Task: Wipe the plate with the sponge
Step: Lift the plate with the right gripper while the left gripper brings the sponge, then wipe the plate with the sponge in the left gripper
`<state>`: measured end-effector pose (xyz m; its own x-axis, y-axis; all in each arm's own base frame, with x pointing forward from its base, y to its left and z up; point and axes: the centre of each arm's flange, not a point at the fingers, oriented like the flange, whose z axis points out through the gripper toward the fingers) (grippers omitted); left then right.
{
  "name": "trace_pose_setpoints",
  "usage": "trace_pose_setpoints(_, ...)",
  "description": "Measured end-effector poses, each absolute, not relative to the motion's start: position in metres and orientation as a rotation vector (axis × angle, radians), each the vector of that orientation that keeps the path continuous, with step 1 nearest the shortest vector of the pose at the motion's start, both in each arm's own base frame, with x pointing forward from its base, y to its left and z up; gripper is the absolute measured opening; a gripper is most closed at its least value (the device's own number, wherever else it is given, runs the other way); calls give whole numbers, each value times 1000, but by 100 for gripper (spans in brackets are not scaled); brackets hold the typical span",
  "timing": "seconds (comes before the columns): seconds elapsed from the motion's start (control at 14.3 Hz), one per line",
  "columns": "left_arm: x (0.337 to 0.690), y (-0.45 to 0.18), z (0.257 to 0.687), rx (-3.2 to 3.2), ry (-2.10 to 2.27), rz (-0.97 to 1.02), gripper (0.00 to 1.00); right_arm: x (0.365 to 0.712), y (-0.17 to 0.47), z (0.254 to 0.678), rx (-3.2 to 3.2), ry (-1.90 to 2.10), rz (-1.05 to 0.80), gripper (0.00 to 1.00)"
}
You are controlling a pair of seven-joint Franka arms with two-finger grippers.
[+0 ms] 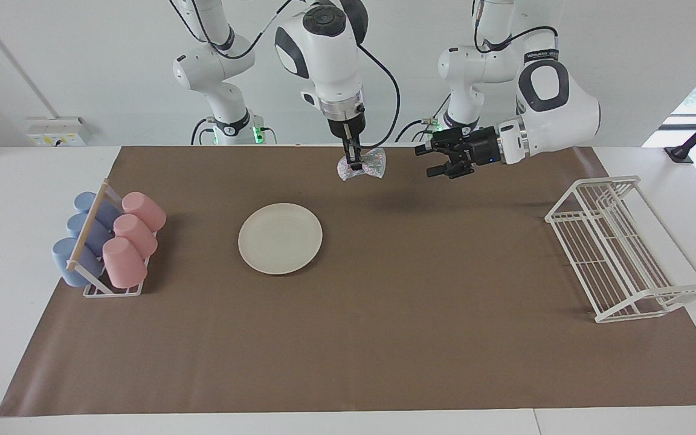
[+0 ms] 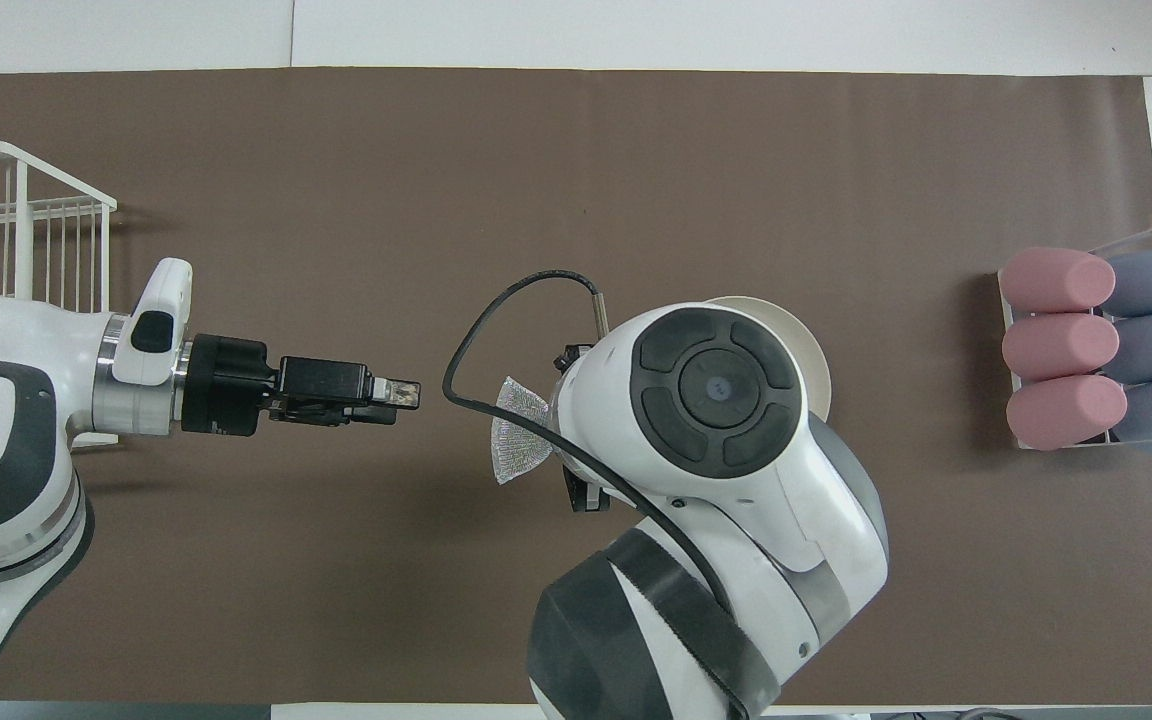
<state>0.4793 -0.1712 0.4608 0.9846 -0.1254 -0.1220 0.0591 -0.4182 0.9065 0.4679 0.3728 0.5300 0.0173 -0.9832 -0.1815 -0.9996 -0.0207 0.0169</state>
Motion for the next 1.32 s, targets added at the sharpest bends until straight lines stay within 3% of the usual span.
trace_pose_setpoints(0.77, 463, -242, 447, 1930, -98, -258, 96, 469, 372, 530, -2153, 2110, 205, 9)
trace_pose_setpoints(0.84, 463, -243, 447, 1931, -97, -256, 87, 469, 372, 530, -2153, 2110, 205, 9)
trace_pose_setpoints(1.25, 460, -248, 447, 1931, -106, -261, 11, 469, 372, 530, -2152, 2111, 204, 9)
trace_pose_setpoints(1.32, 460, -249, 447, 1931, -108, -262, 5, 469, 372, 530, -2152, 2111, 204, 9)
